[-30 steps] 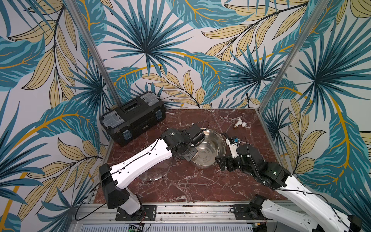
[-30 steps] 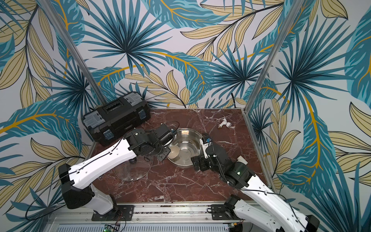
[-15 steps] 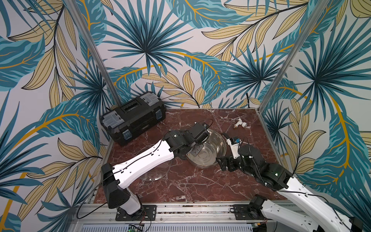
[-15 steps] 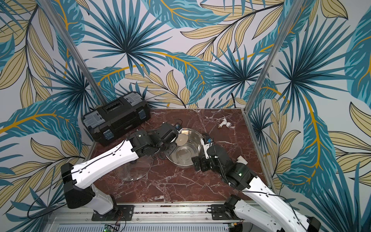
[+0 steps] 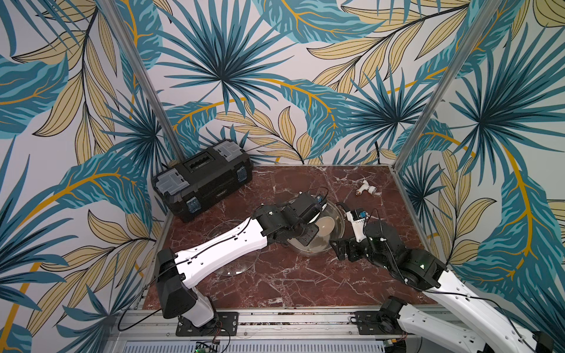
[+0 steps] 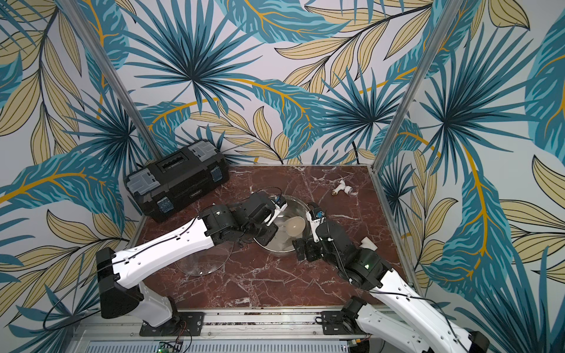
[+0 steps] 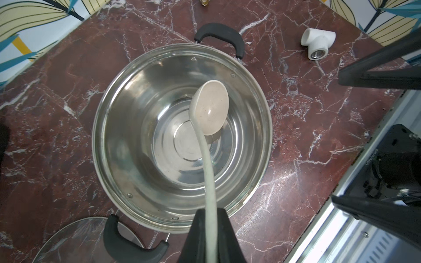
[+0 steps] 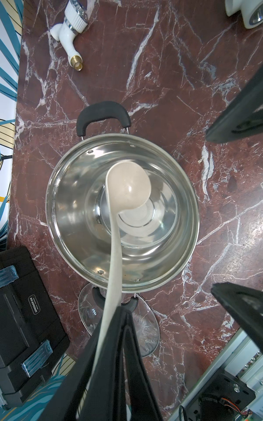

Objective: Stir the soup with a spoon
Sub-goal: Stir the soup in the pan with a stick.

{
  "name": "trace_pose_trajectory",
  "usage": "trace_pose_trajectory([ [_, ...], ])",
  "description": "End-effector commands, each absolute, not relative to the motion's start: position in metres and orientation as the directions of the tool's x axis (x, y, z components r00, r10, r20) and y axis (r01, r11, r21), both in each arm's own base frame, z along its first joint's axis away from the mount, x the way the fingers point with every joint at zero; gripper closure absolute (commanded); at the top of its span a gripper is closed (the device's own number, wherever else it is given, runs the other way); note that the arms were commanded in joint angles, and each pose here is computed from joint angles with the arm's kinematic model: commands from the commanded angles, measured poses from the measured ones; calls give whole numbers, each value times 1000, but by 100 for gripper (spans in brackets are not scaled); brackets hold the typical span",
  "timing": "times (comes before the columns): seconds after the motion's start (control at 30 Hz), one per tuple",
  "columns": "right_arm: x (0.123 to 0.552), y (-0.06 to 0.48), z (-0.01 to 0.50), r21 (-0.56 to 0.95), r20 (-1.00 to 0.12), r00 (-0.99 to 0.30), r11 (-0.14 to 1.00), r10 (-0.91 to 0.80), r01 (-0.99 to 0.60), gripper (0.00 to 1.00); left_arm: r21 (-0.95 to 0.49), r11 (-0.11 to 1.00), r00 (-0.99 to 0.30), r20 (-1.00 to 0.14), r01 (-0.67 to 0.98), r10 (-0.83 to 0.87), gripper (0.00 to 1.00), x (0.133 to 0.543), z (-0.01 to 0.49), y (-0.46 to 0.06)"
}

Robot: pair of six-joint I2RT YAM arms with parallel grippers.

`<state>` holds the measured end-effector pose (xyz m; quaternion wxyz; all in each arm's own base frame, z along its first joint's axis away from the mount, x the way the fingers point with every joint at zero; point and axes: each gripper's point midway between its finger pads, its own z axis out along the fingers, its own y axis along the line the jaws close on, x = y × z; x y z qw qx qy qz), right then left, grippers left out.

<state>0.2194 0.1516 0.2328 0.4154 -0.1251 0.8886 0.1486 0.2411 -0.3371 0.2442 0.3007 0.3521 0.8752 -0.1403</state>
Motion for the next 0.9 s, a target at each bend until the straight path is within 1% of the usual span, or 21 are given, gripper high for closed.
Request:
trace_pose_trajectory([
  [0.0, 219, 151, 231, 162, -767, -634, 927, -97, -337, 0, -88, 690, -582, -619, 719, 527, 100, 222, 254, -328],
  [0.17, 222, 156, 231, 170, -767, -635, 923, -96, -344, 1, -20, 708, -600, -549, 706, 582, 100, 217, 250, -303],
  [0.2, 222, 157, 231, 171, -765, -636, 922, -97, -346, 1, 22, 723, -603, -535, 691, 592, 100, 221, 248, -295],
  [0.3, 223, 159, 232, 173, -766, -635, 921, -98, -350, 1, 74, 730, -612, -491, 679, 620, 100, 223, 244, -282],
  [0.5, 223, 159, 231, 169, -765, -636, 921, -102, -352, 1, 193, 734, -600, -462, 651, 653, 100, 239, 242, -271],
  [0.67, 222, 157, 229, 171, -765, -637, 923, -97, -345, 0, 285, 742, -577, -484, 607, 658, 100, 261, 247, -274],
  [0.87, 221, 153, 229, 168, -768, -634, 926, -92, -337, 0, 288, 769, -534, -581, 571, 614, 100, 282, 255, -294],
])
